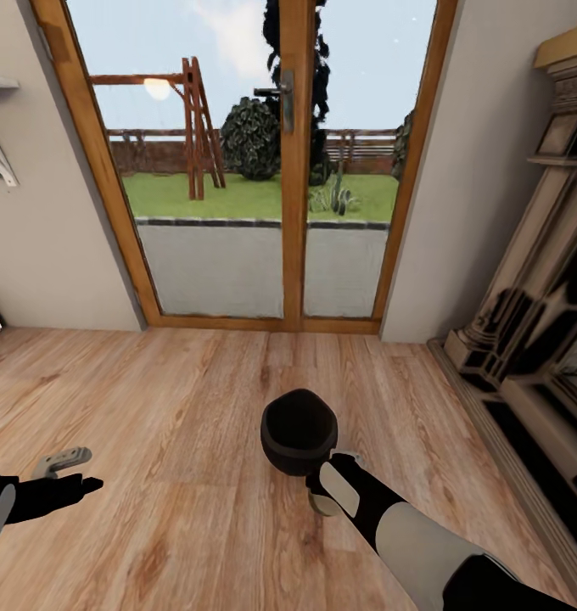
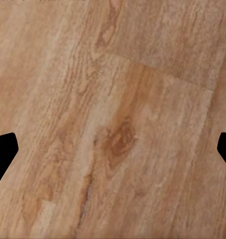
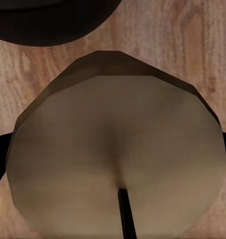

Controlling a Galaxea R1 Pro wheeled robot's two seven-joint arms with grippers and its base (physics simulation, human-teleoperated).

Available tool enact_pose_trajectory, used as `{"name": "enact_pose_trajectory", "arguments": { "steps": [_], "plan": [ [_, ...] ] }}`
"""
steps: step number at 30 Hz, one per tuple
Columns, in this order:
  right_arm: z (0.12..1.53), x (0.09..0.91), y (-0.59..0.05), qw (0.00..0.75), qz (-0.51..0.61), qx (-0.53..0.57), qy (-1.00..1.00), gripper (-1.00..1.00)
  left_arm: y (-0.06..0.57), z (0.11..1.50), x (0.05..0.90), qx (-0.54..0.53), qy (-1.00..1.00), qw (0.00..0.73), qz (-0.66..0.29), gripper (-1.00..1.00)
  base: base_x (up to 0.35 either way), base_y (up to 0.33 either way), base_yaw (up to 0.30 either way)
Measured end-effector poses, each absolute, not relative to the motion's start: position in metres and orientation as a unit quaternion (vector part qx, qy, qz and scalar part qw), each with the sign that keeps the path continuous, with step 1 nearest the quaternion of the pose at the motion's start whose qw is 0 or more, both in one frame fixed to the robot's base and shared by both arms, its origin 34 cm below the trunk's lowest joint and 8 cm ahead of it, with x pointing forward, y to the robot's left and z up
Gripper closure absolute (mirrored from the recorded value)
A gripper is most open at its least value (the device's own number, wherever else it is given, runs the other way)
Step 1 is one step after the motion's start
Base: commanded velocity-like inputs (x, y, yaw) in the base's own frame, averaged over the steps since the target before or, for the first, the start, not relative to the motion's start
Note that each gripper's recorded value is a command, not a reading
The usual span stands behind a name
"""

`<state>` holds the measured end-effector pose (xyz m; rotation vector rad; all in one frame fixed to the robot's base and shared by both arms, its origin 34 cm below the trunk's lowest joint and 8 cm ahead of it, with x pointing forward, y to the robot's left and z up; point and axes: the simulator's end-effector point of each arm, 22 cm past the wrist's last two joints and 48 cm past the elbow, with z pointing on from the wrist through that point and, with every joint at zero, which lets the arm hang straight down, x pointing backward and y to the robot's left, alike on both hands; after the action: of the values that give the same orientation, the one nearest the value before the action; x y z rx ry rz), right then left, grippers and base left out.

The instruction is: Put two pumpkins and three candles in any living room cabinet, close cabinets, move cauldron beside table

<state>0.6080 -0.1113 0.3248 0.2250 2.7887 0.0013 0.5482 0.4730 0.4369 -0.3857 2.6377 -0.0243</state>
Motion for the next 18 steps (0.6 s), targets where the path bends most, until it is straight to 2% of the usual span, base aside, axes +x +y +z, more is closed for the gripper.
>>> {"name": "enact_pose_trajectory", "arguments": {
  "steps": [18],
  "plan": [
    [0.350, 0.612, -0.111, 0.158, 0.000, 0.080, 0.984, 1.00, 0.473, 0.464, 0.555, -0.141, 0.965, 0.221, -0.007, -1.00, 0.000, 0.000, 0.000]
  ]
}}
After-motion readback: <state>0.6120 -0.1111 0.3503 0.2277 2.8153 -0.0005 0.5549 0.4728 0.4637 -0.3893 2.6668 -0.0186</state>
